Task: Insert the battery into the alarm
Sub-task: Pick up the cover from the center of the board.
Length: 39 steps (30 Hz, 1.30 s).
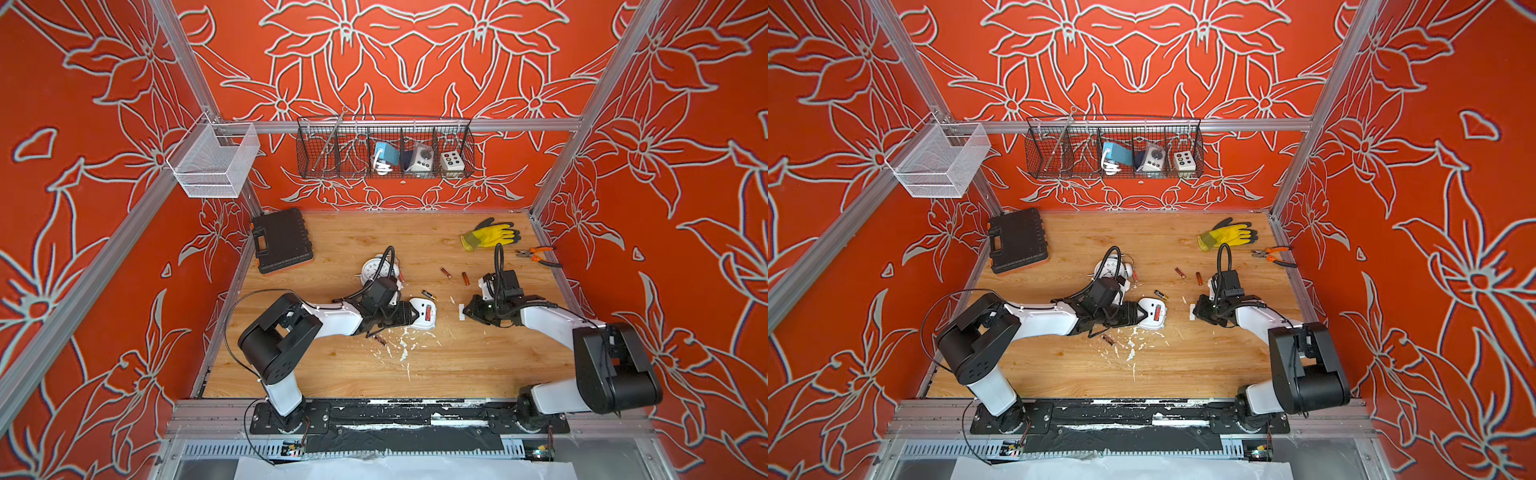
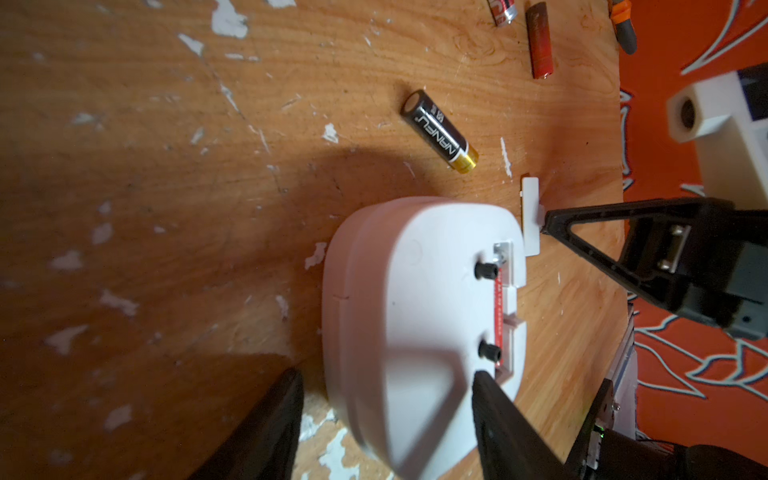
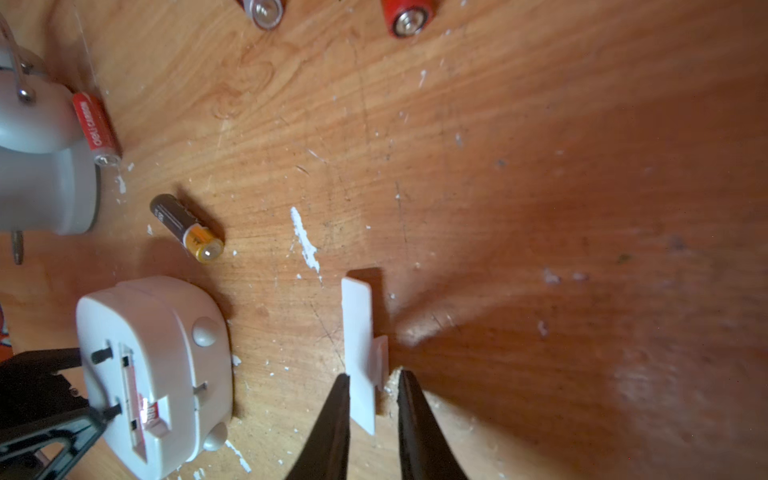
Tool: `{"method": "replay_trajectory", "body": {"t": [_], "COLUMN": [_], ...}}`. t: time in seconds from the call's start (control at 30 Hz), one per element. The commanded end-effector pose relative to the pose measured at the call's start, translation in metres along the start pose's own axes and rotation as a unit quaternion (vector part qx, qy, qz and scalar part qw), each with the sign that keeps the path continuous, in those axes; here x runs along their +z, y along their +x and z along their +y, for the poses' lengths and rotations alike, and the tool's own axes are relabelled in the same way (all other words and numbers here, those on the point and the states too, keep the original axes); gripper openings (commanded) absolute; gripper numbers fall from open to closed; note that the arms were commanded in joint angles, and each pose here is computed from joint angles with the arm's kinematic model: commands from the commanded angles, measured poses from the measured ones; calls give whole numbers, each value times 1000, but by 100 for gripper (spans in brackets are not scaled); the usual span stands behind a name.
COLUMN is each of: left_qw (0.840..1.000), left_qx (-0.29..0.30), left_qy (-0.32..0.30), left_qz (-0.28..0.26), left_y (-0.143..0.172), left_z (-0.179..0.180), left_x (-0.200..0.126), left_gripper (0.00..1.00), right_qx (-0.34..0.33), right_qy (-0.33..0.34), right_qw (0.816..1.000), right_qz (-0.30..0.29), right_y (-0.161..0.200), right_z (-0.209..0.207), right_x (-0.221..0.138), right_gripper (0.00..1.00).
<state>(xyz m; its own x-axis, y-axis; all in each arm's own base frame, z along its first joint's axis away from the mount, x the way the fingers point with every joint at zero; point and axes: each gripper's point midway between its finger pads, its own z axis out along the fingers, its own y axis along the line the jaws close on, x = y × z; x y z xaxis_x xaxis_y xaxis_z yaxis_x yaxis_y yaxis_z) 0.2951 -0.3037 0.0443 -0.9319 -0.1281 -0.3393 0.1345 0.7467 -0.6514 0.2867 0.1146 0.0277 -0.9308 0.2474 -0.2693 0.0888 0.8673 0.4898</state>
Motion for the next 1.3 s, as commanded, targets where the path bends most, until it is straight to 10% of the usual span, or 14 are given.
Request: {"method": "replay_trajectory", "body": {"t": [0.0,1.27], "left_qw": [1000,1000], "left_qx": [-8,-12], "left_qy": [-26,-24], "left_qz": [15,13], "left_y": [6,7], "left_z": [16,15], "left_x": [4,3], "left_gripper": [63,62], "right_qx": [2,4], "right_qy": [-8,-27], "right_qw": [1000,1000], "right_qz": [0,-8], "right_y": [0,2], "right_z": [0,6], "right_x": [3,-3], "right_gripper": [19,1]}}
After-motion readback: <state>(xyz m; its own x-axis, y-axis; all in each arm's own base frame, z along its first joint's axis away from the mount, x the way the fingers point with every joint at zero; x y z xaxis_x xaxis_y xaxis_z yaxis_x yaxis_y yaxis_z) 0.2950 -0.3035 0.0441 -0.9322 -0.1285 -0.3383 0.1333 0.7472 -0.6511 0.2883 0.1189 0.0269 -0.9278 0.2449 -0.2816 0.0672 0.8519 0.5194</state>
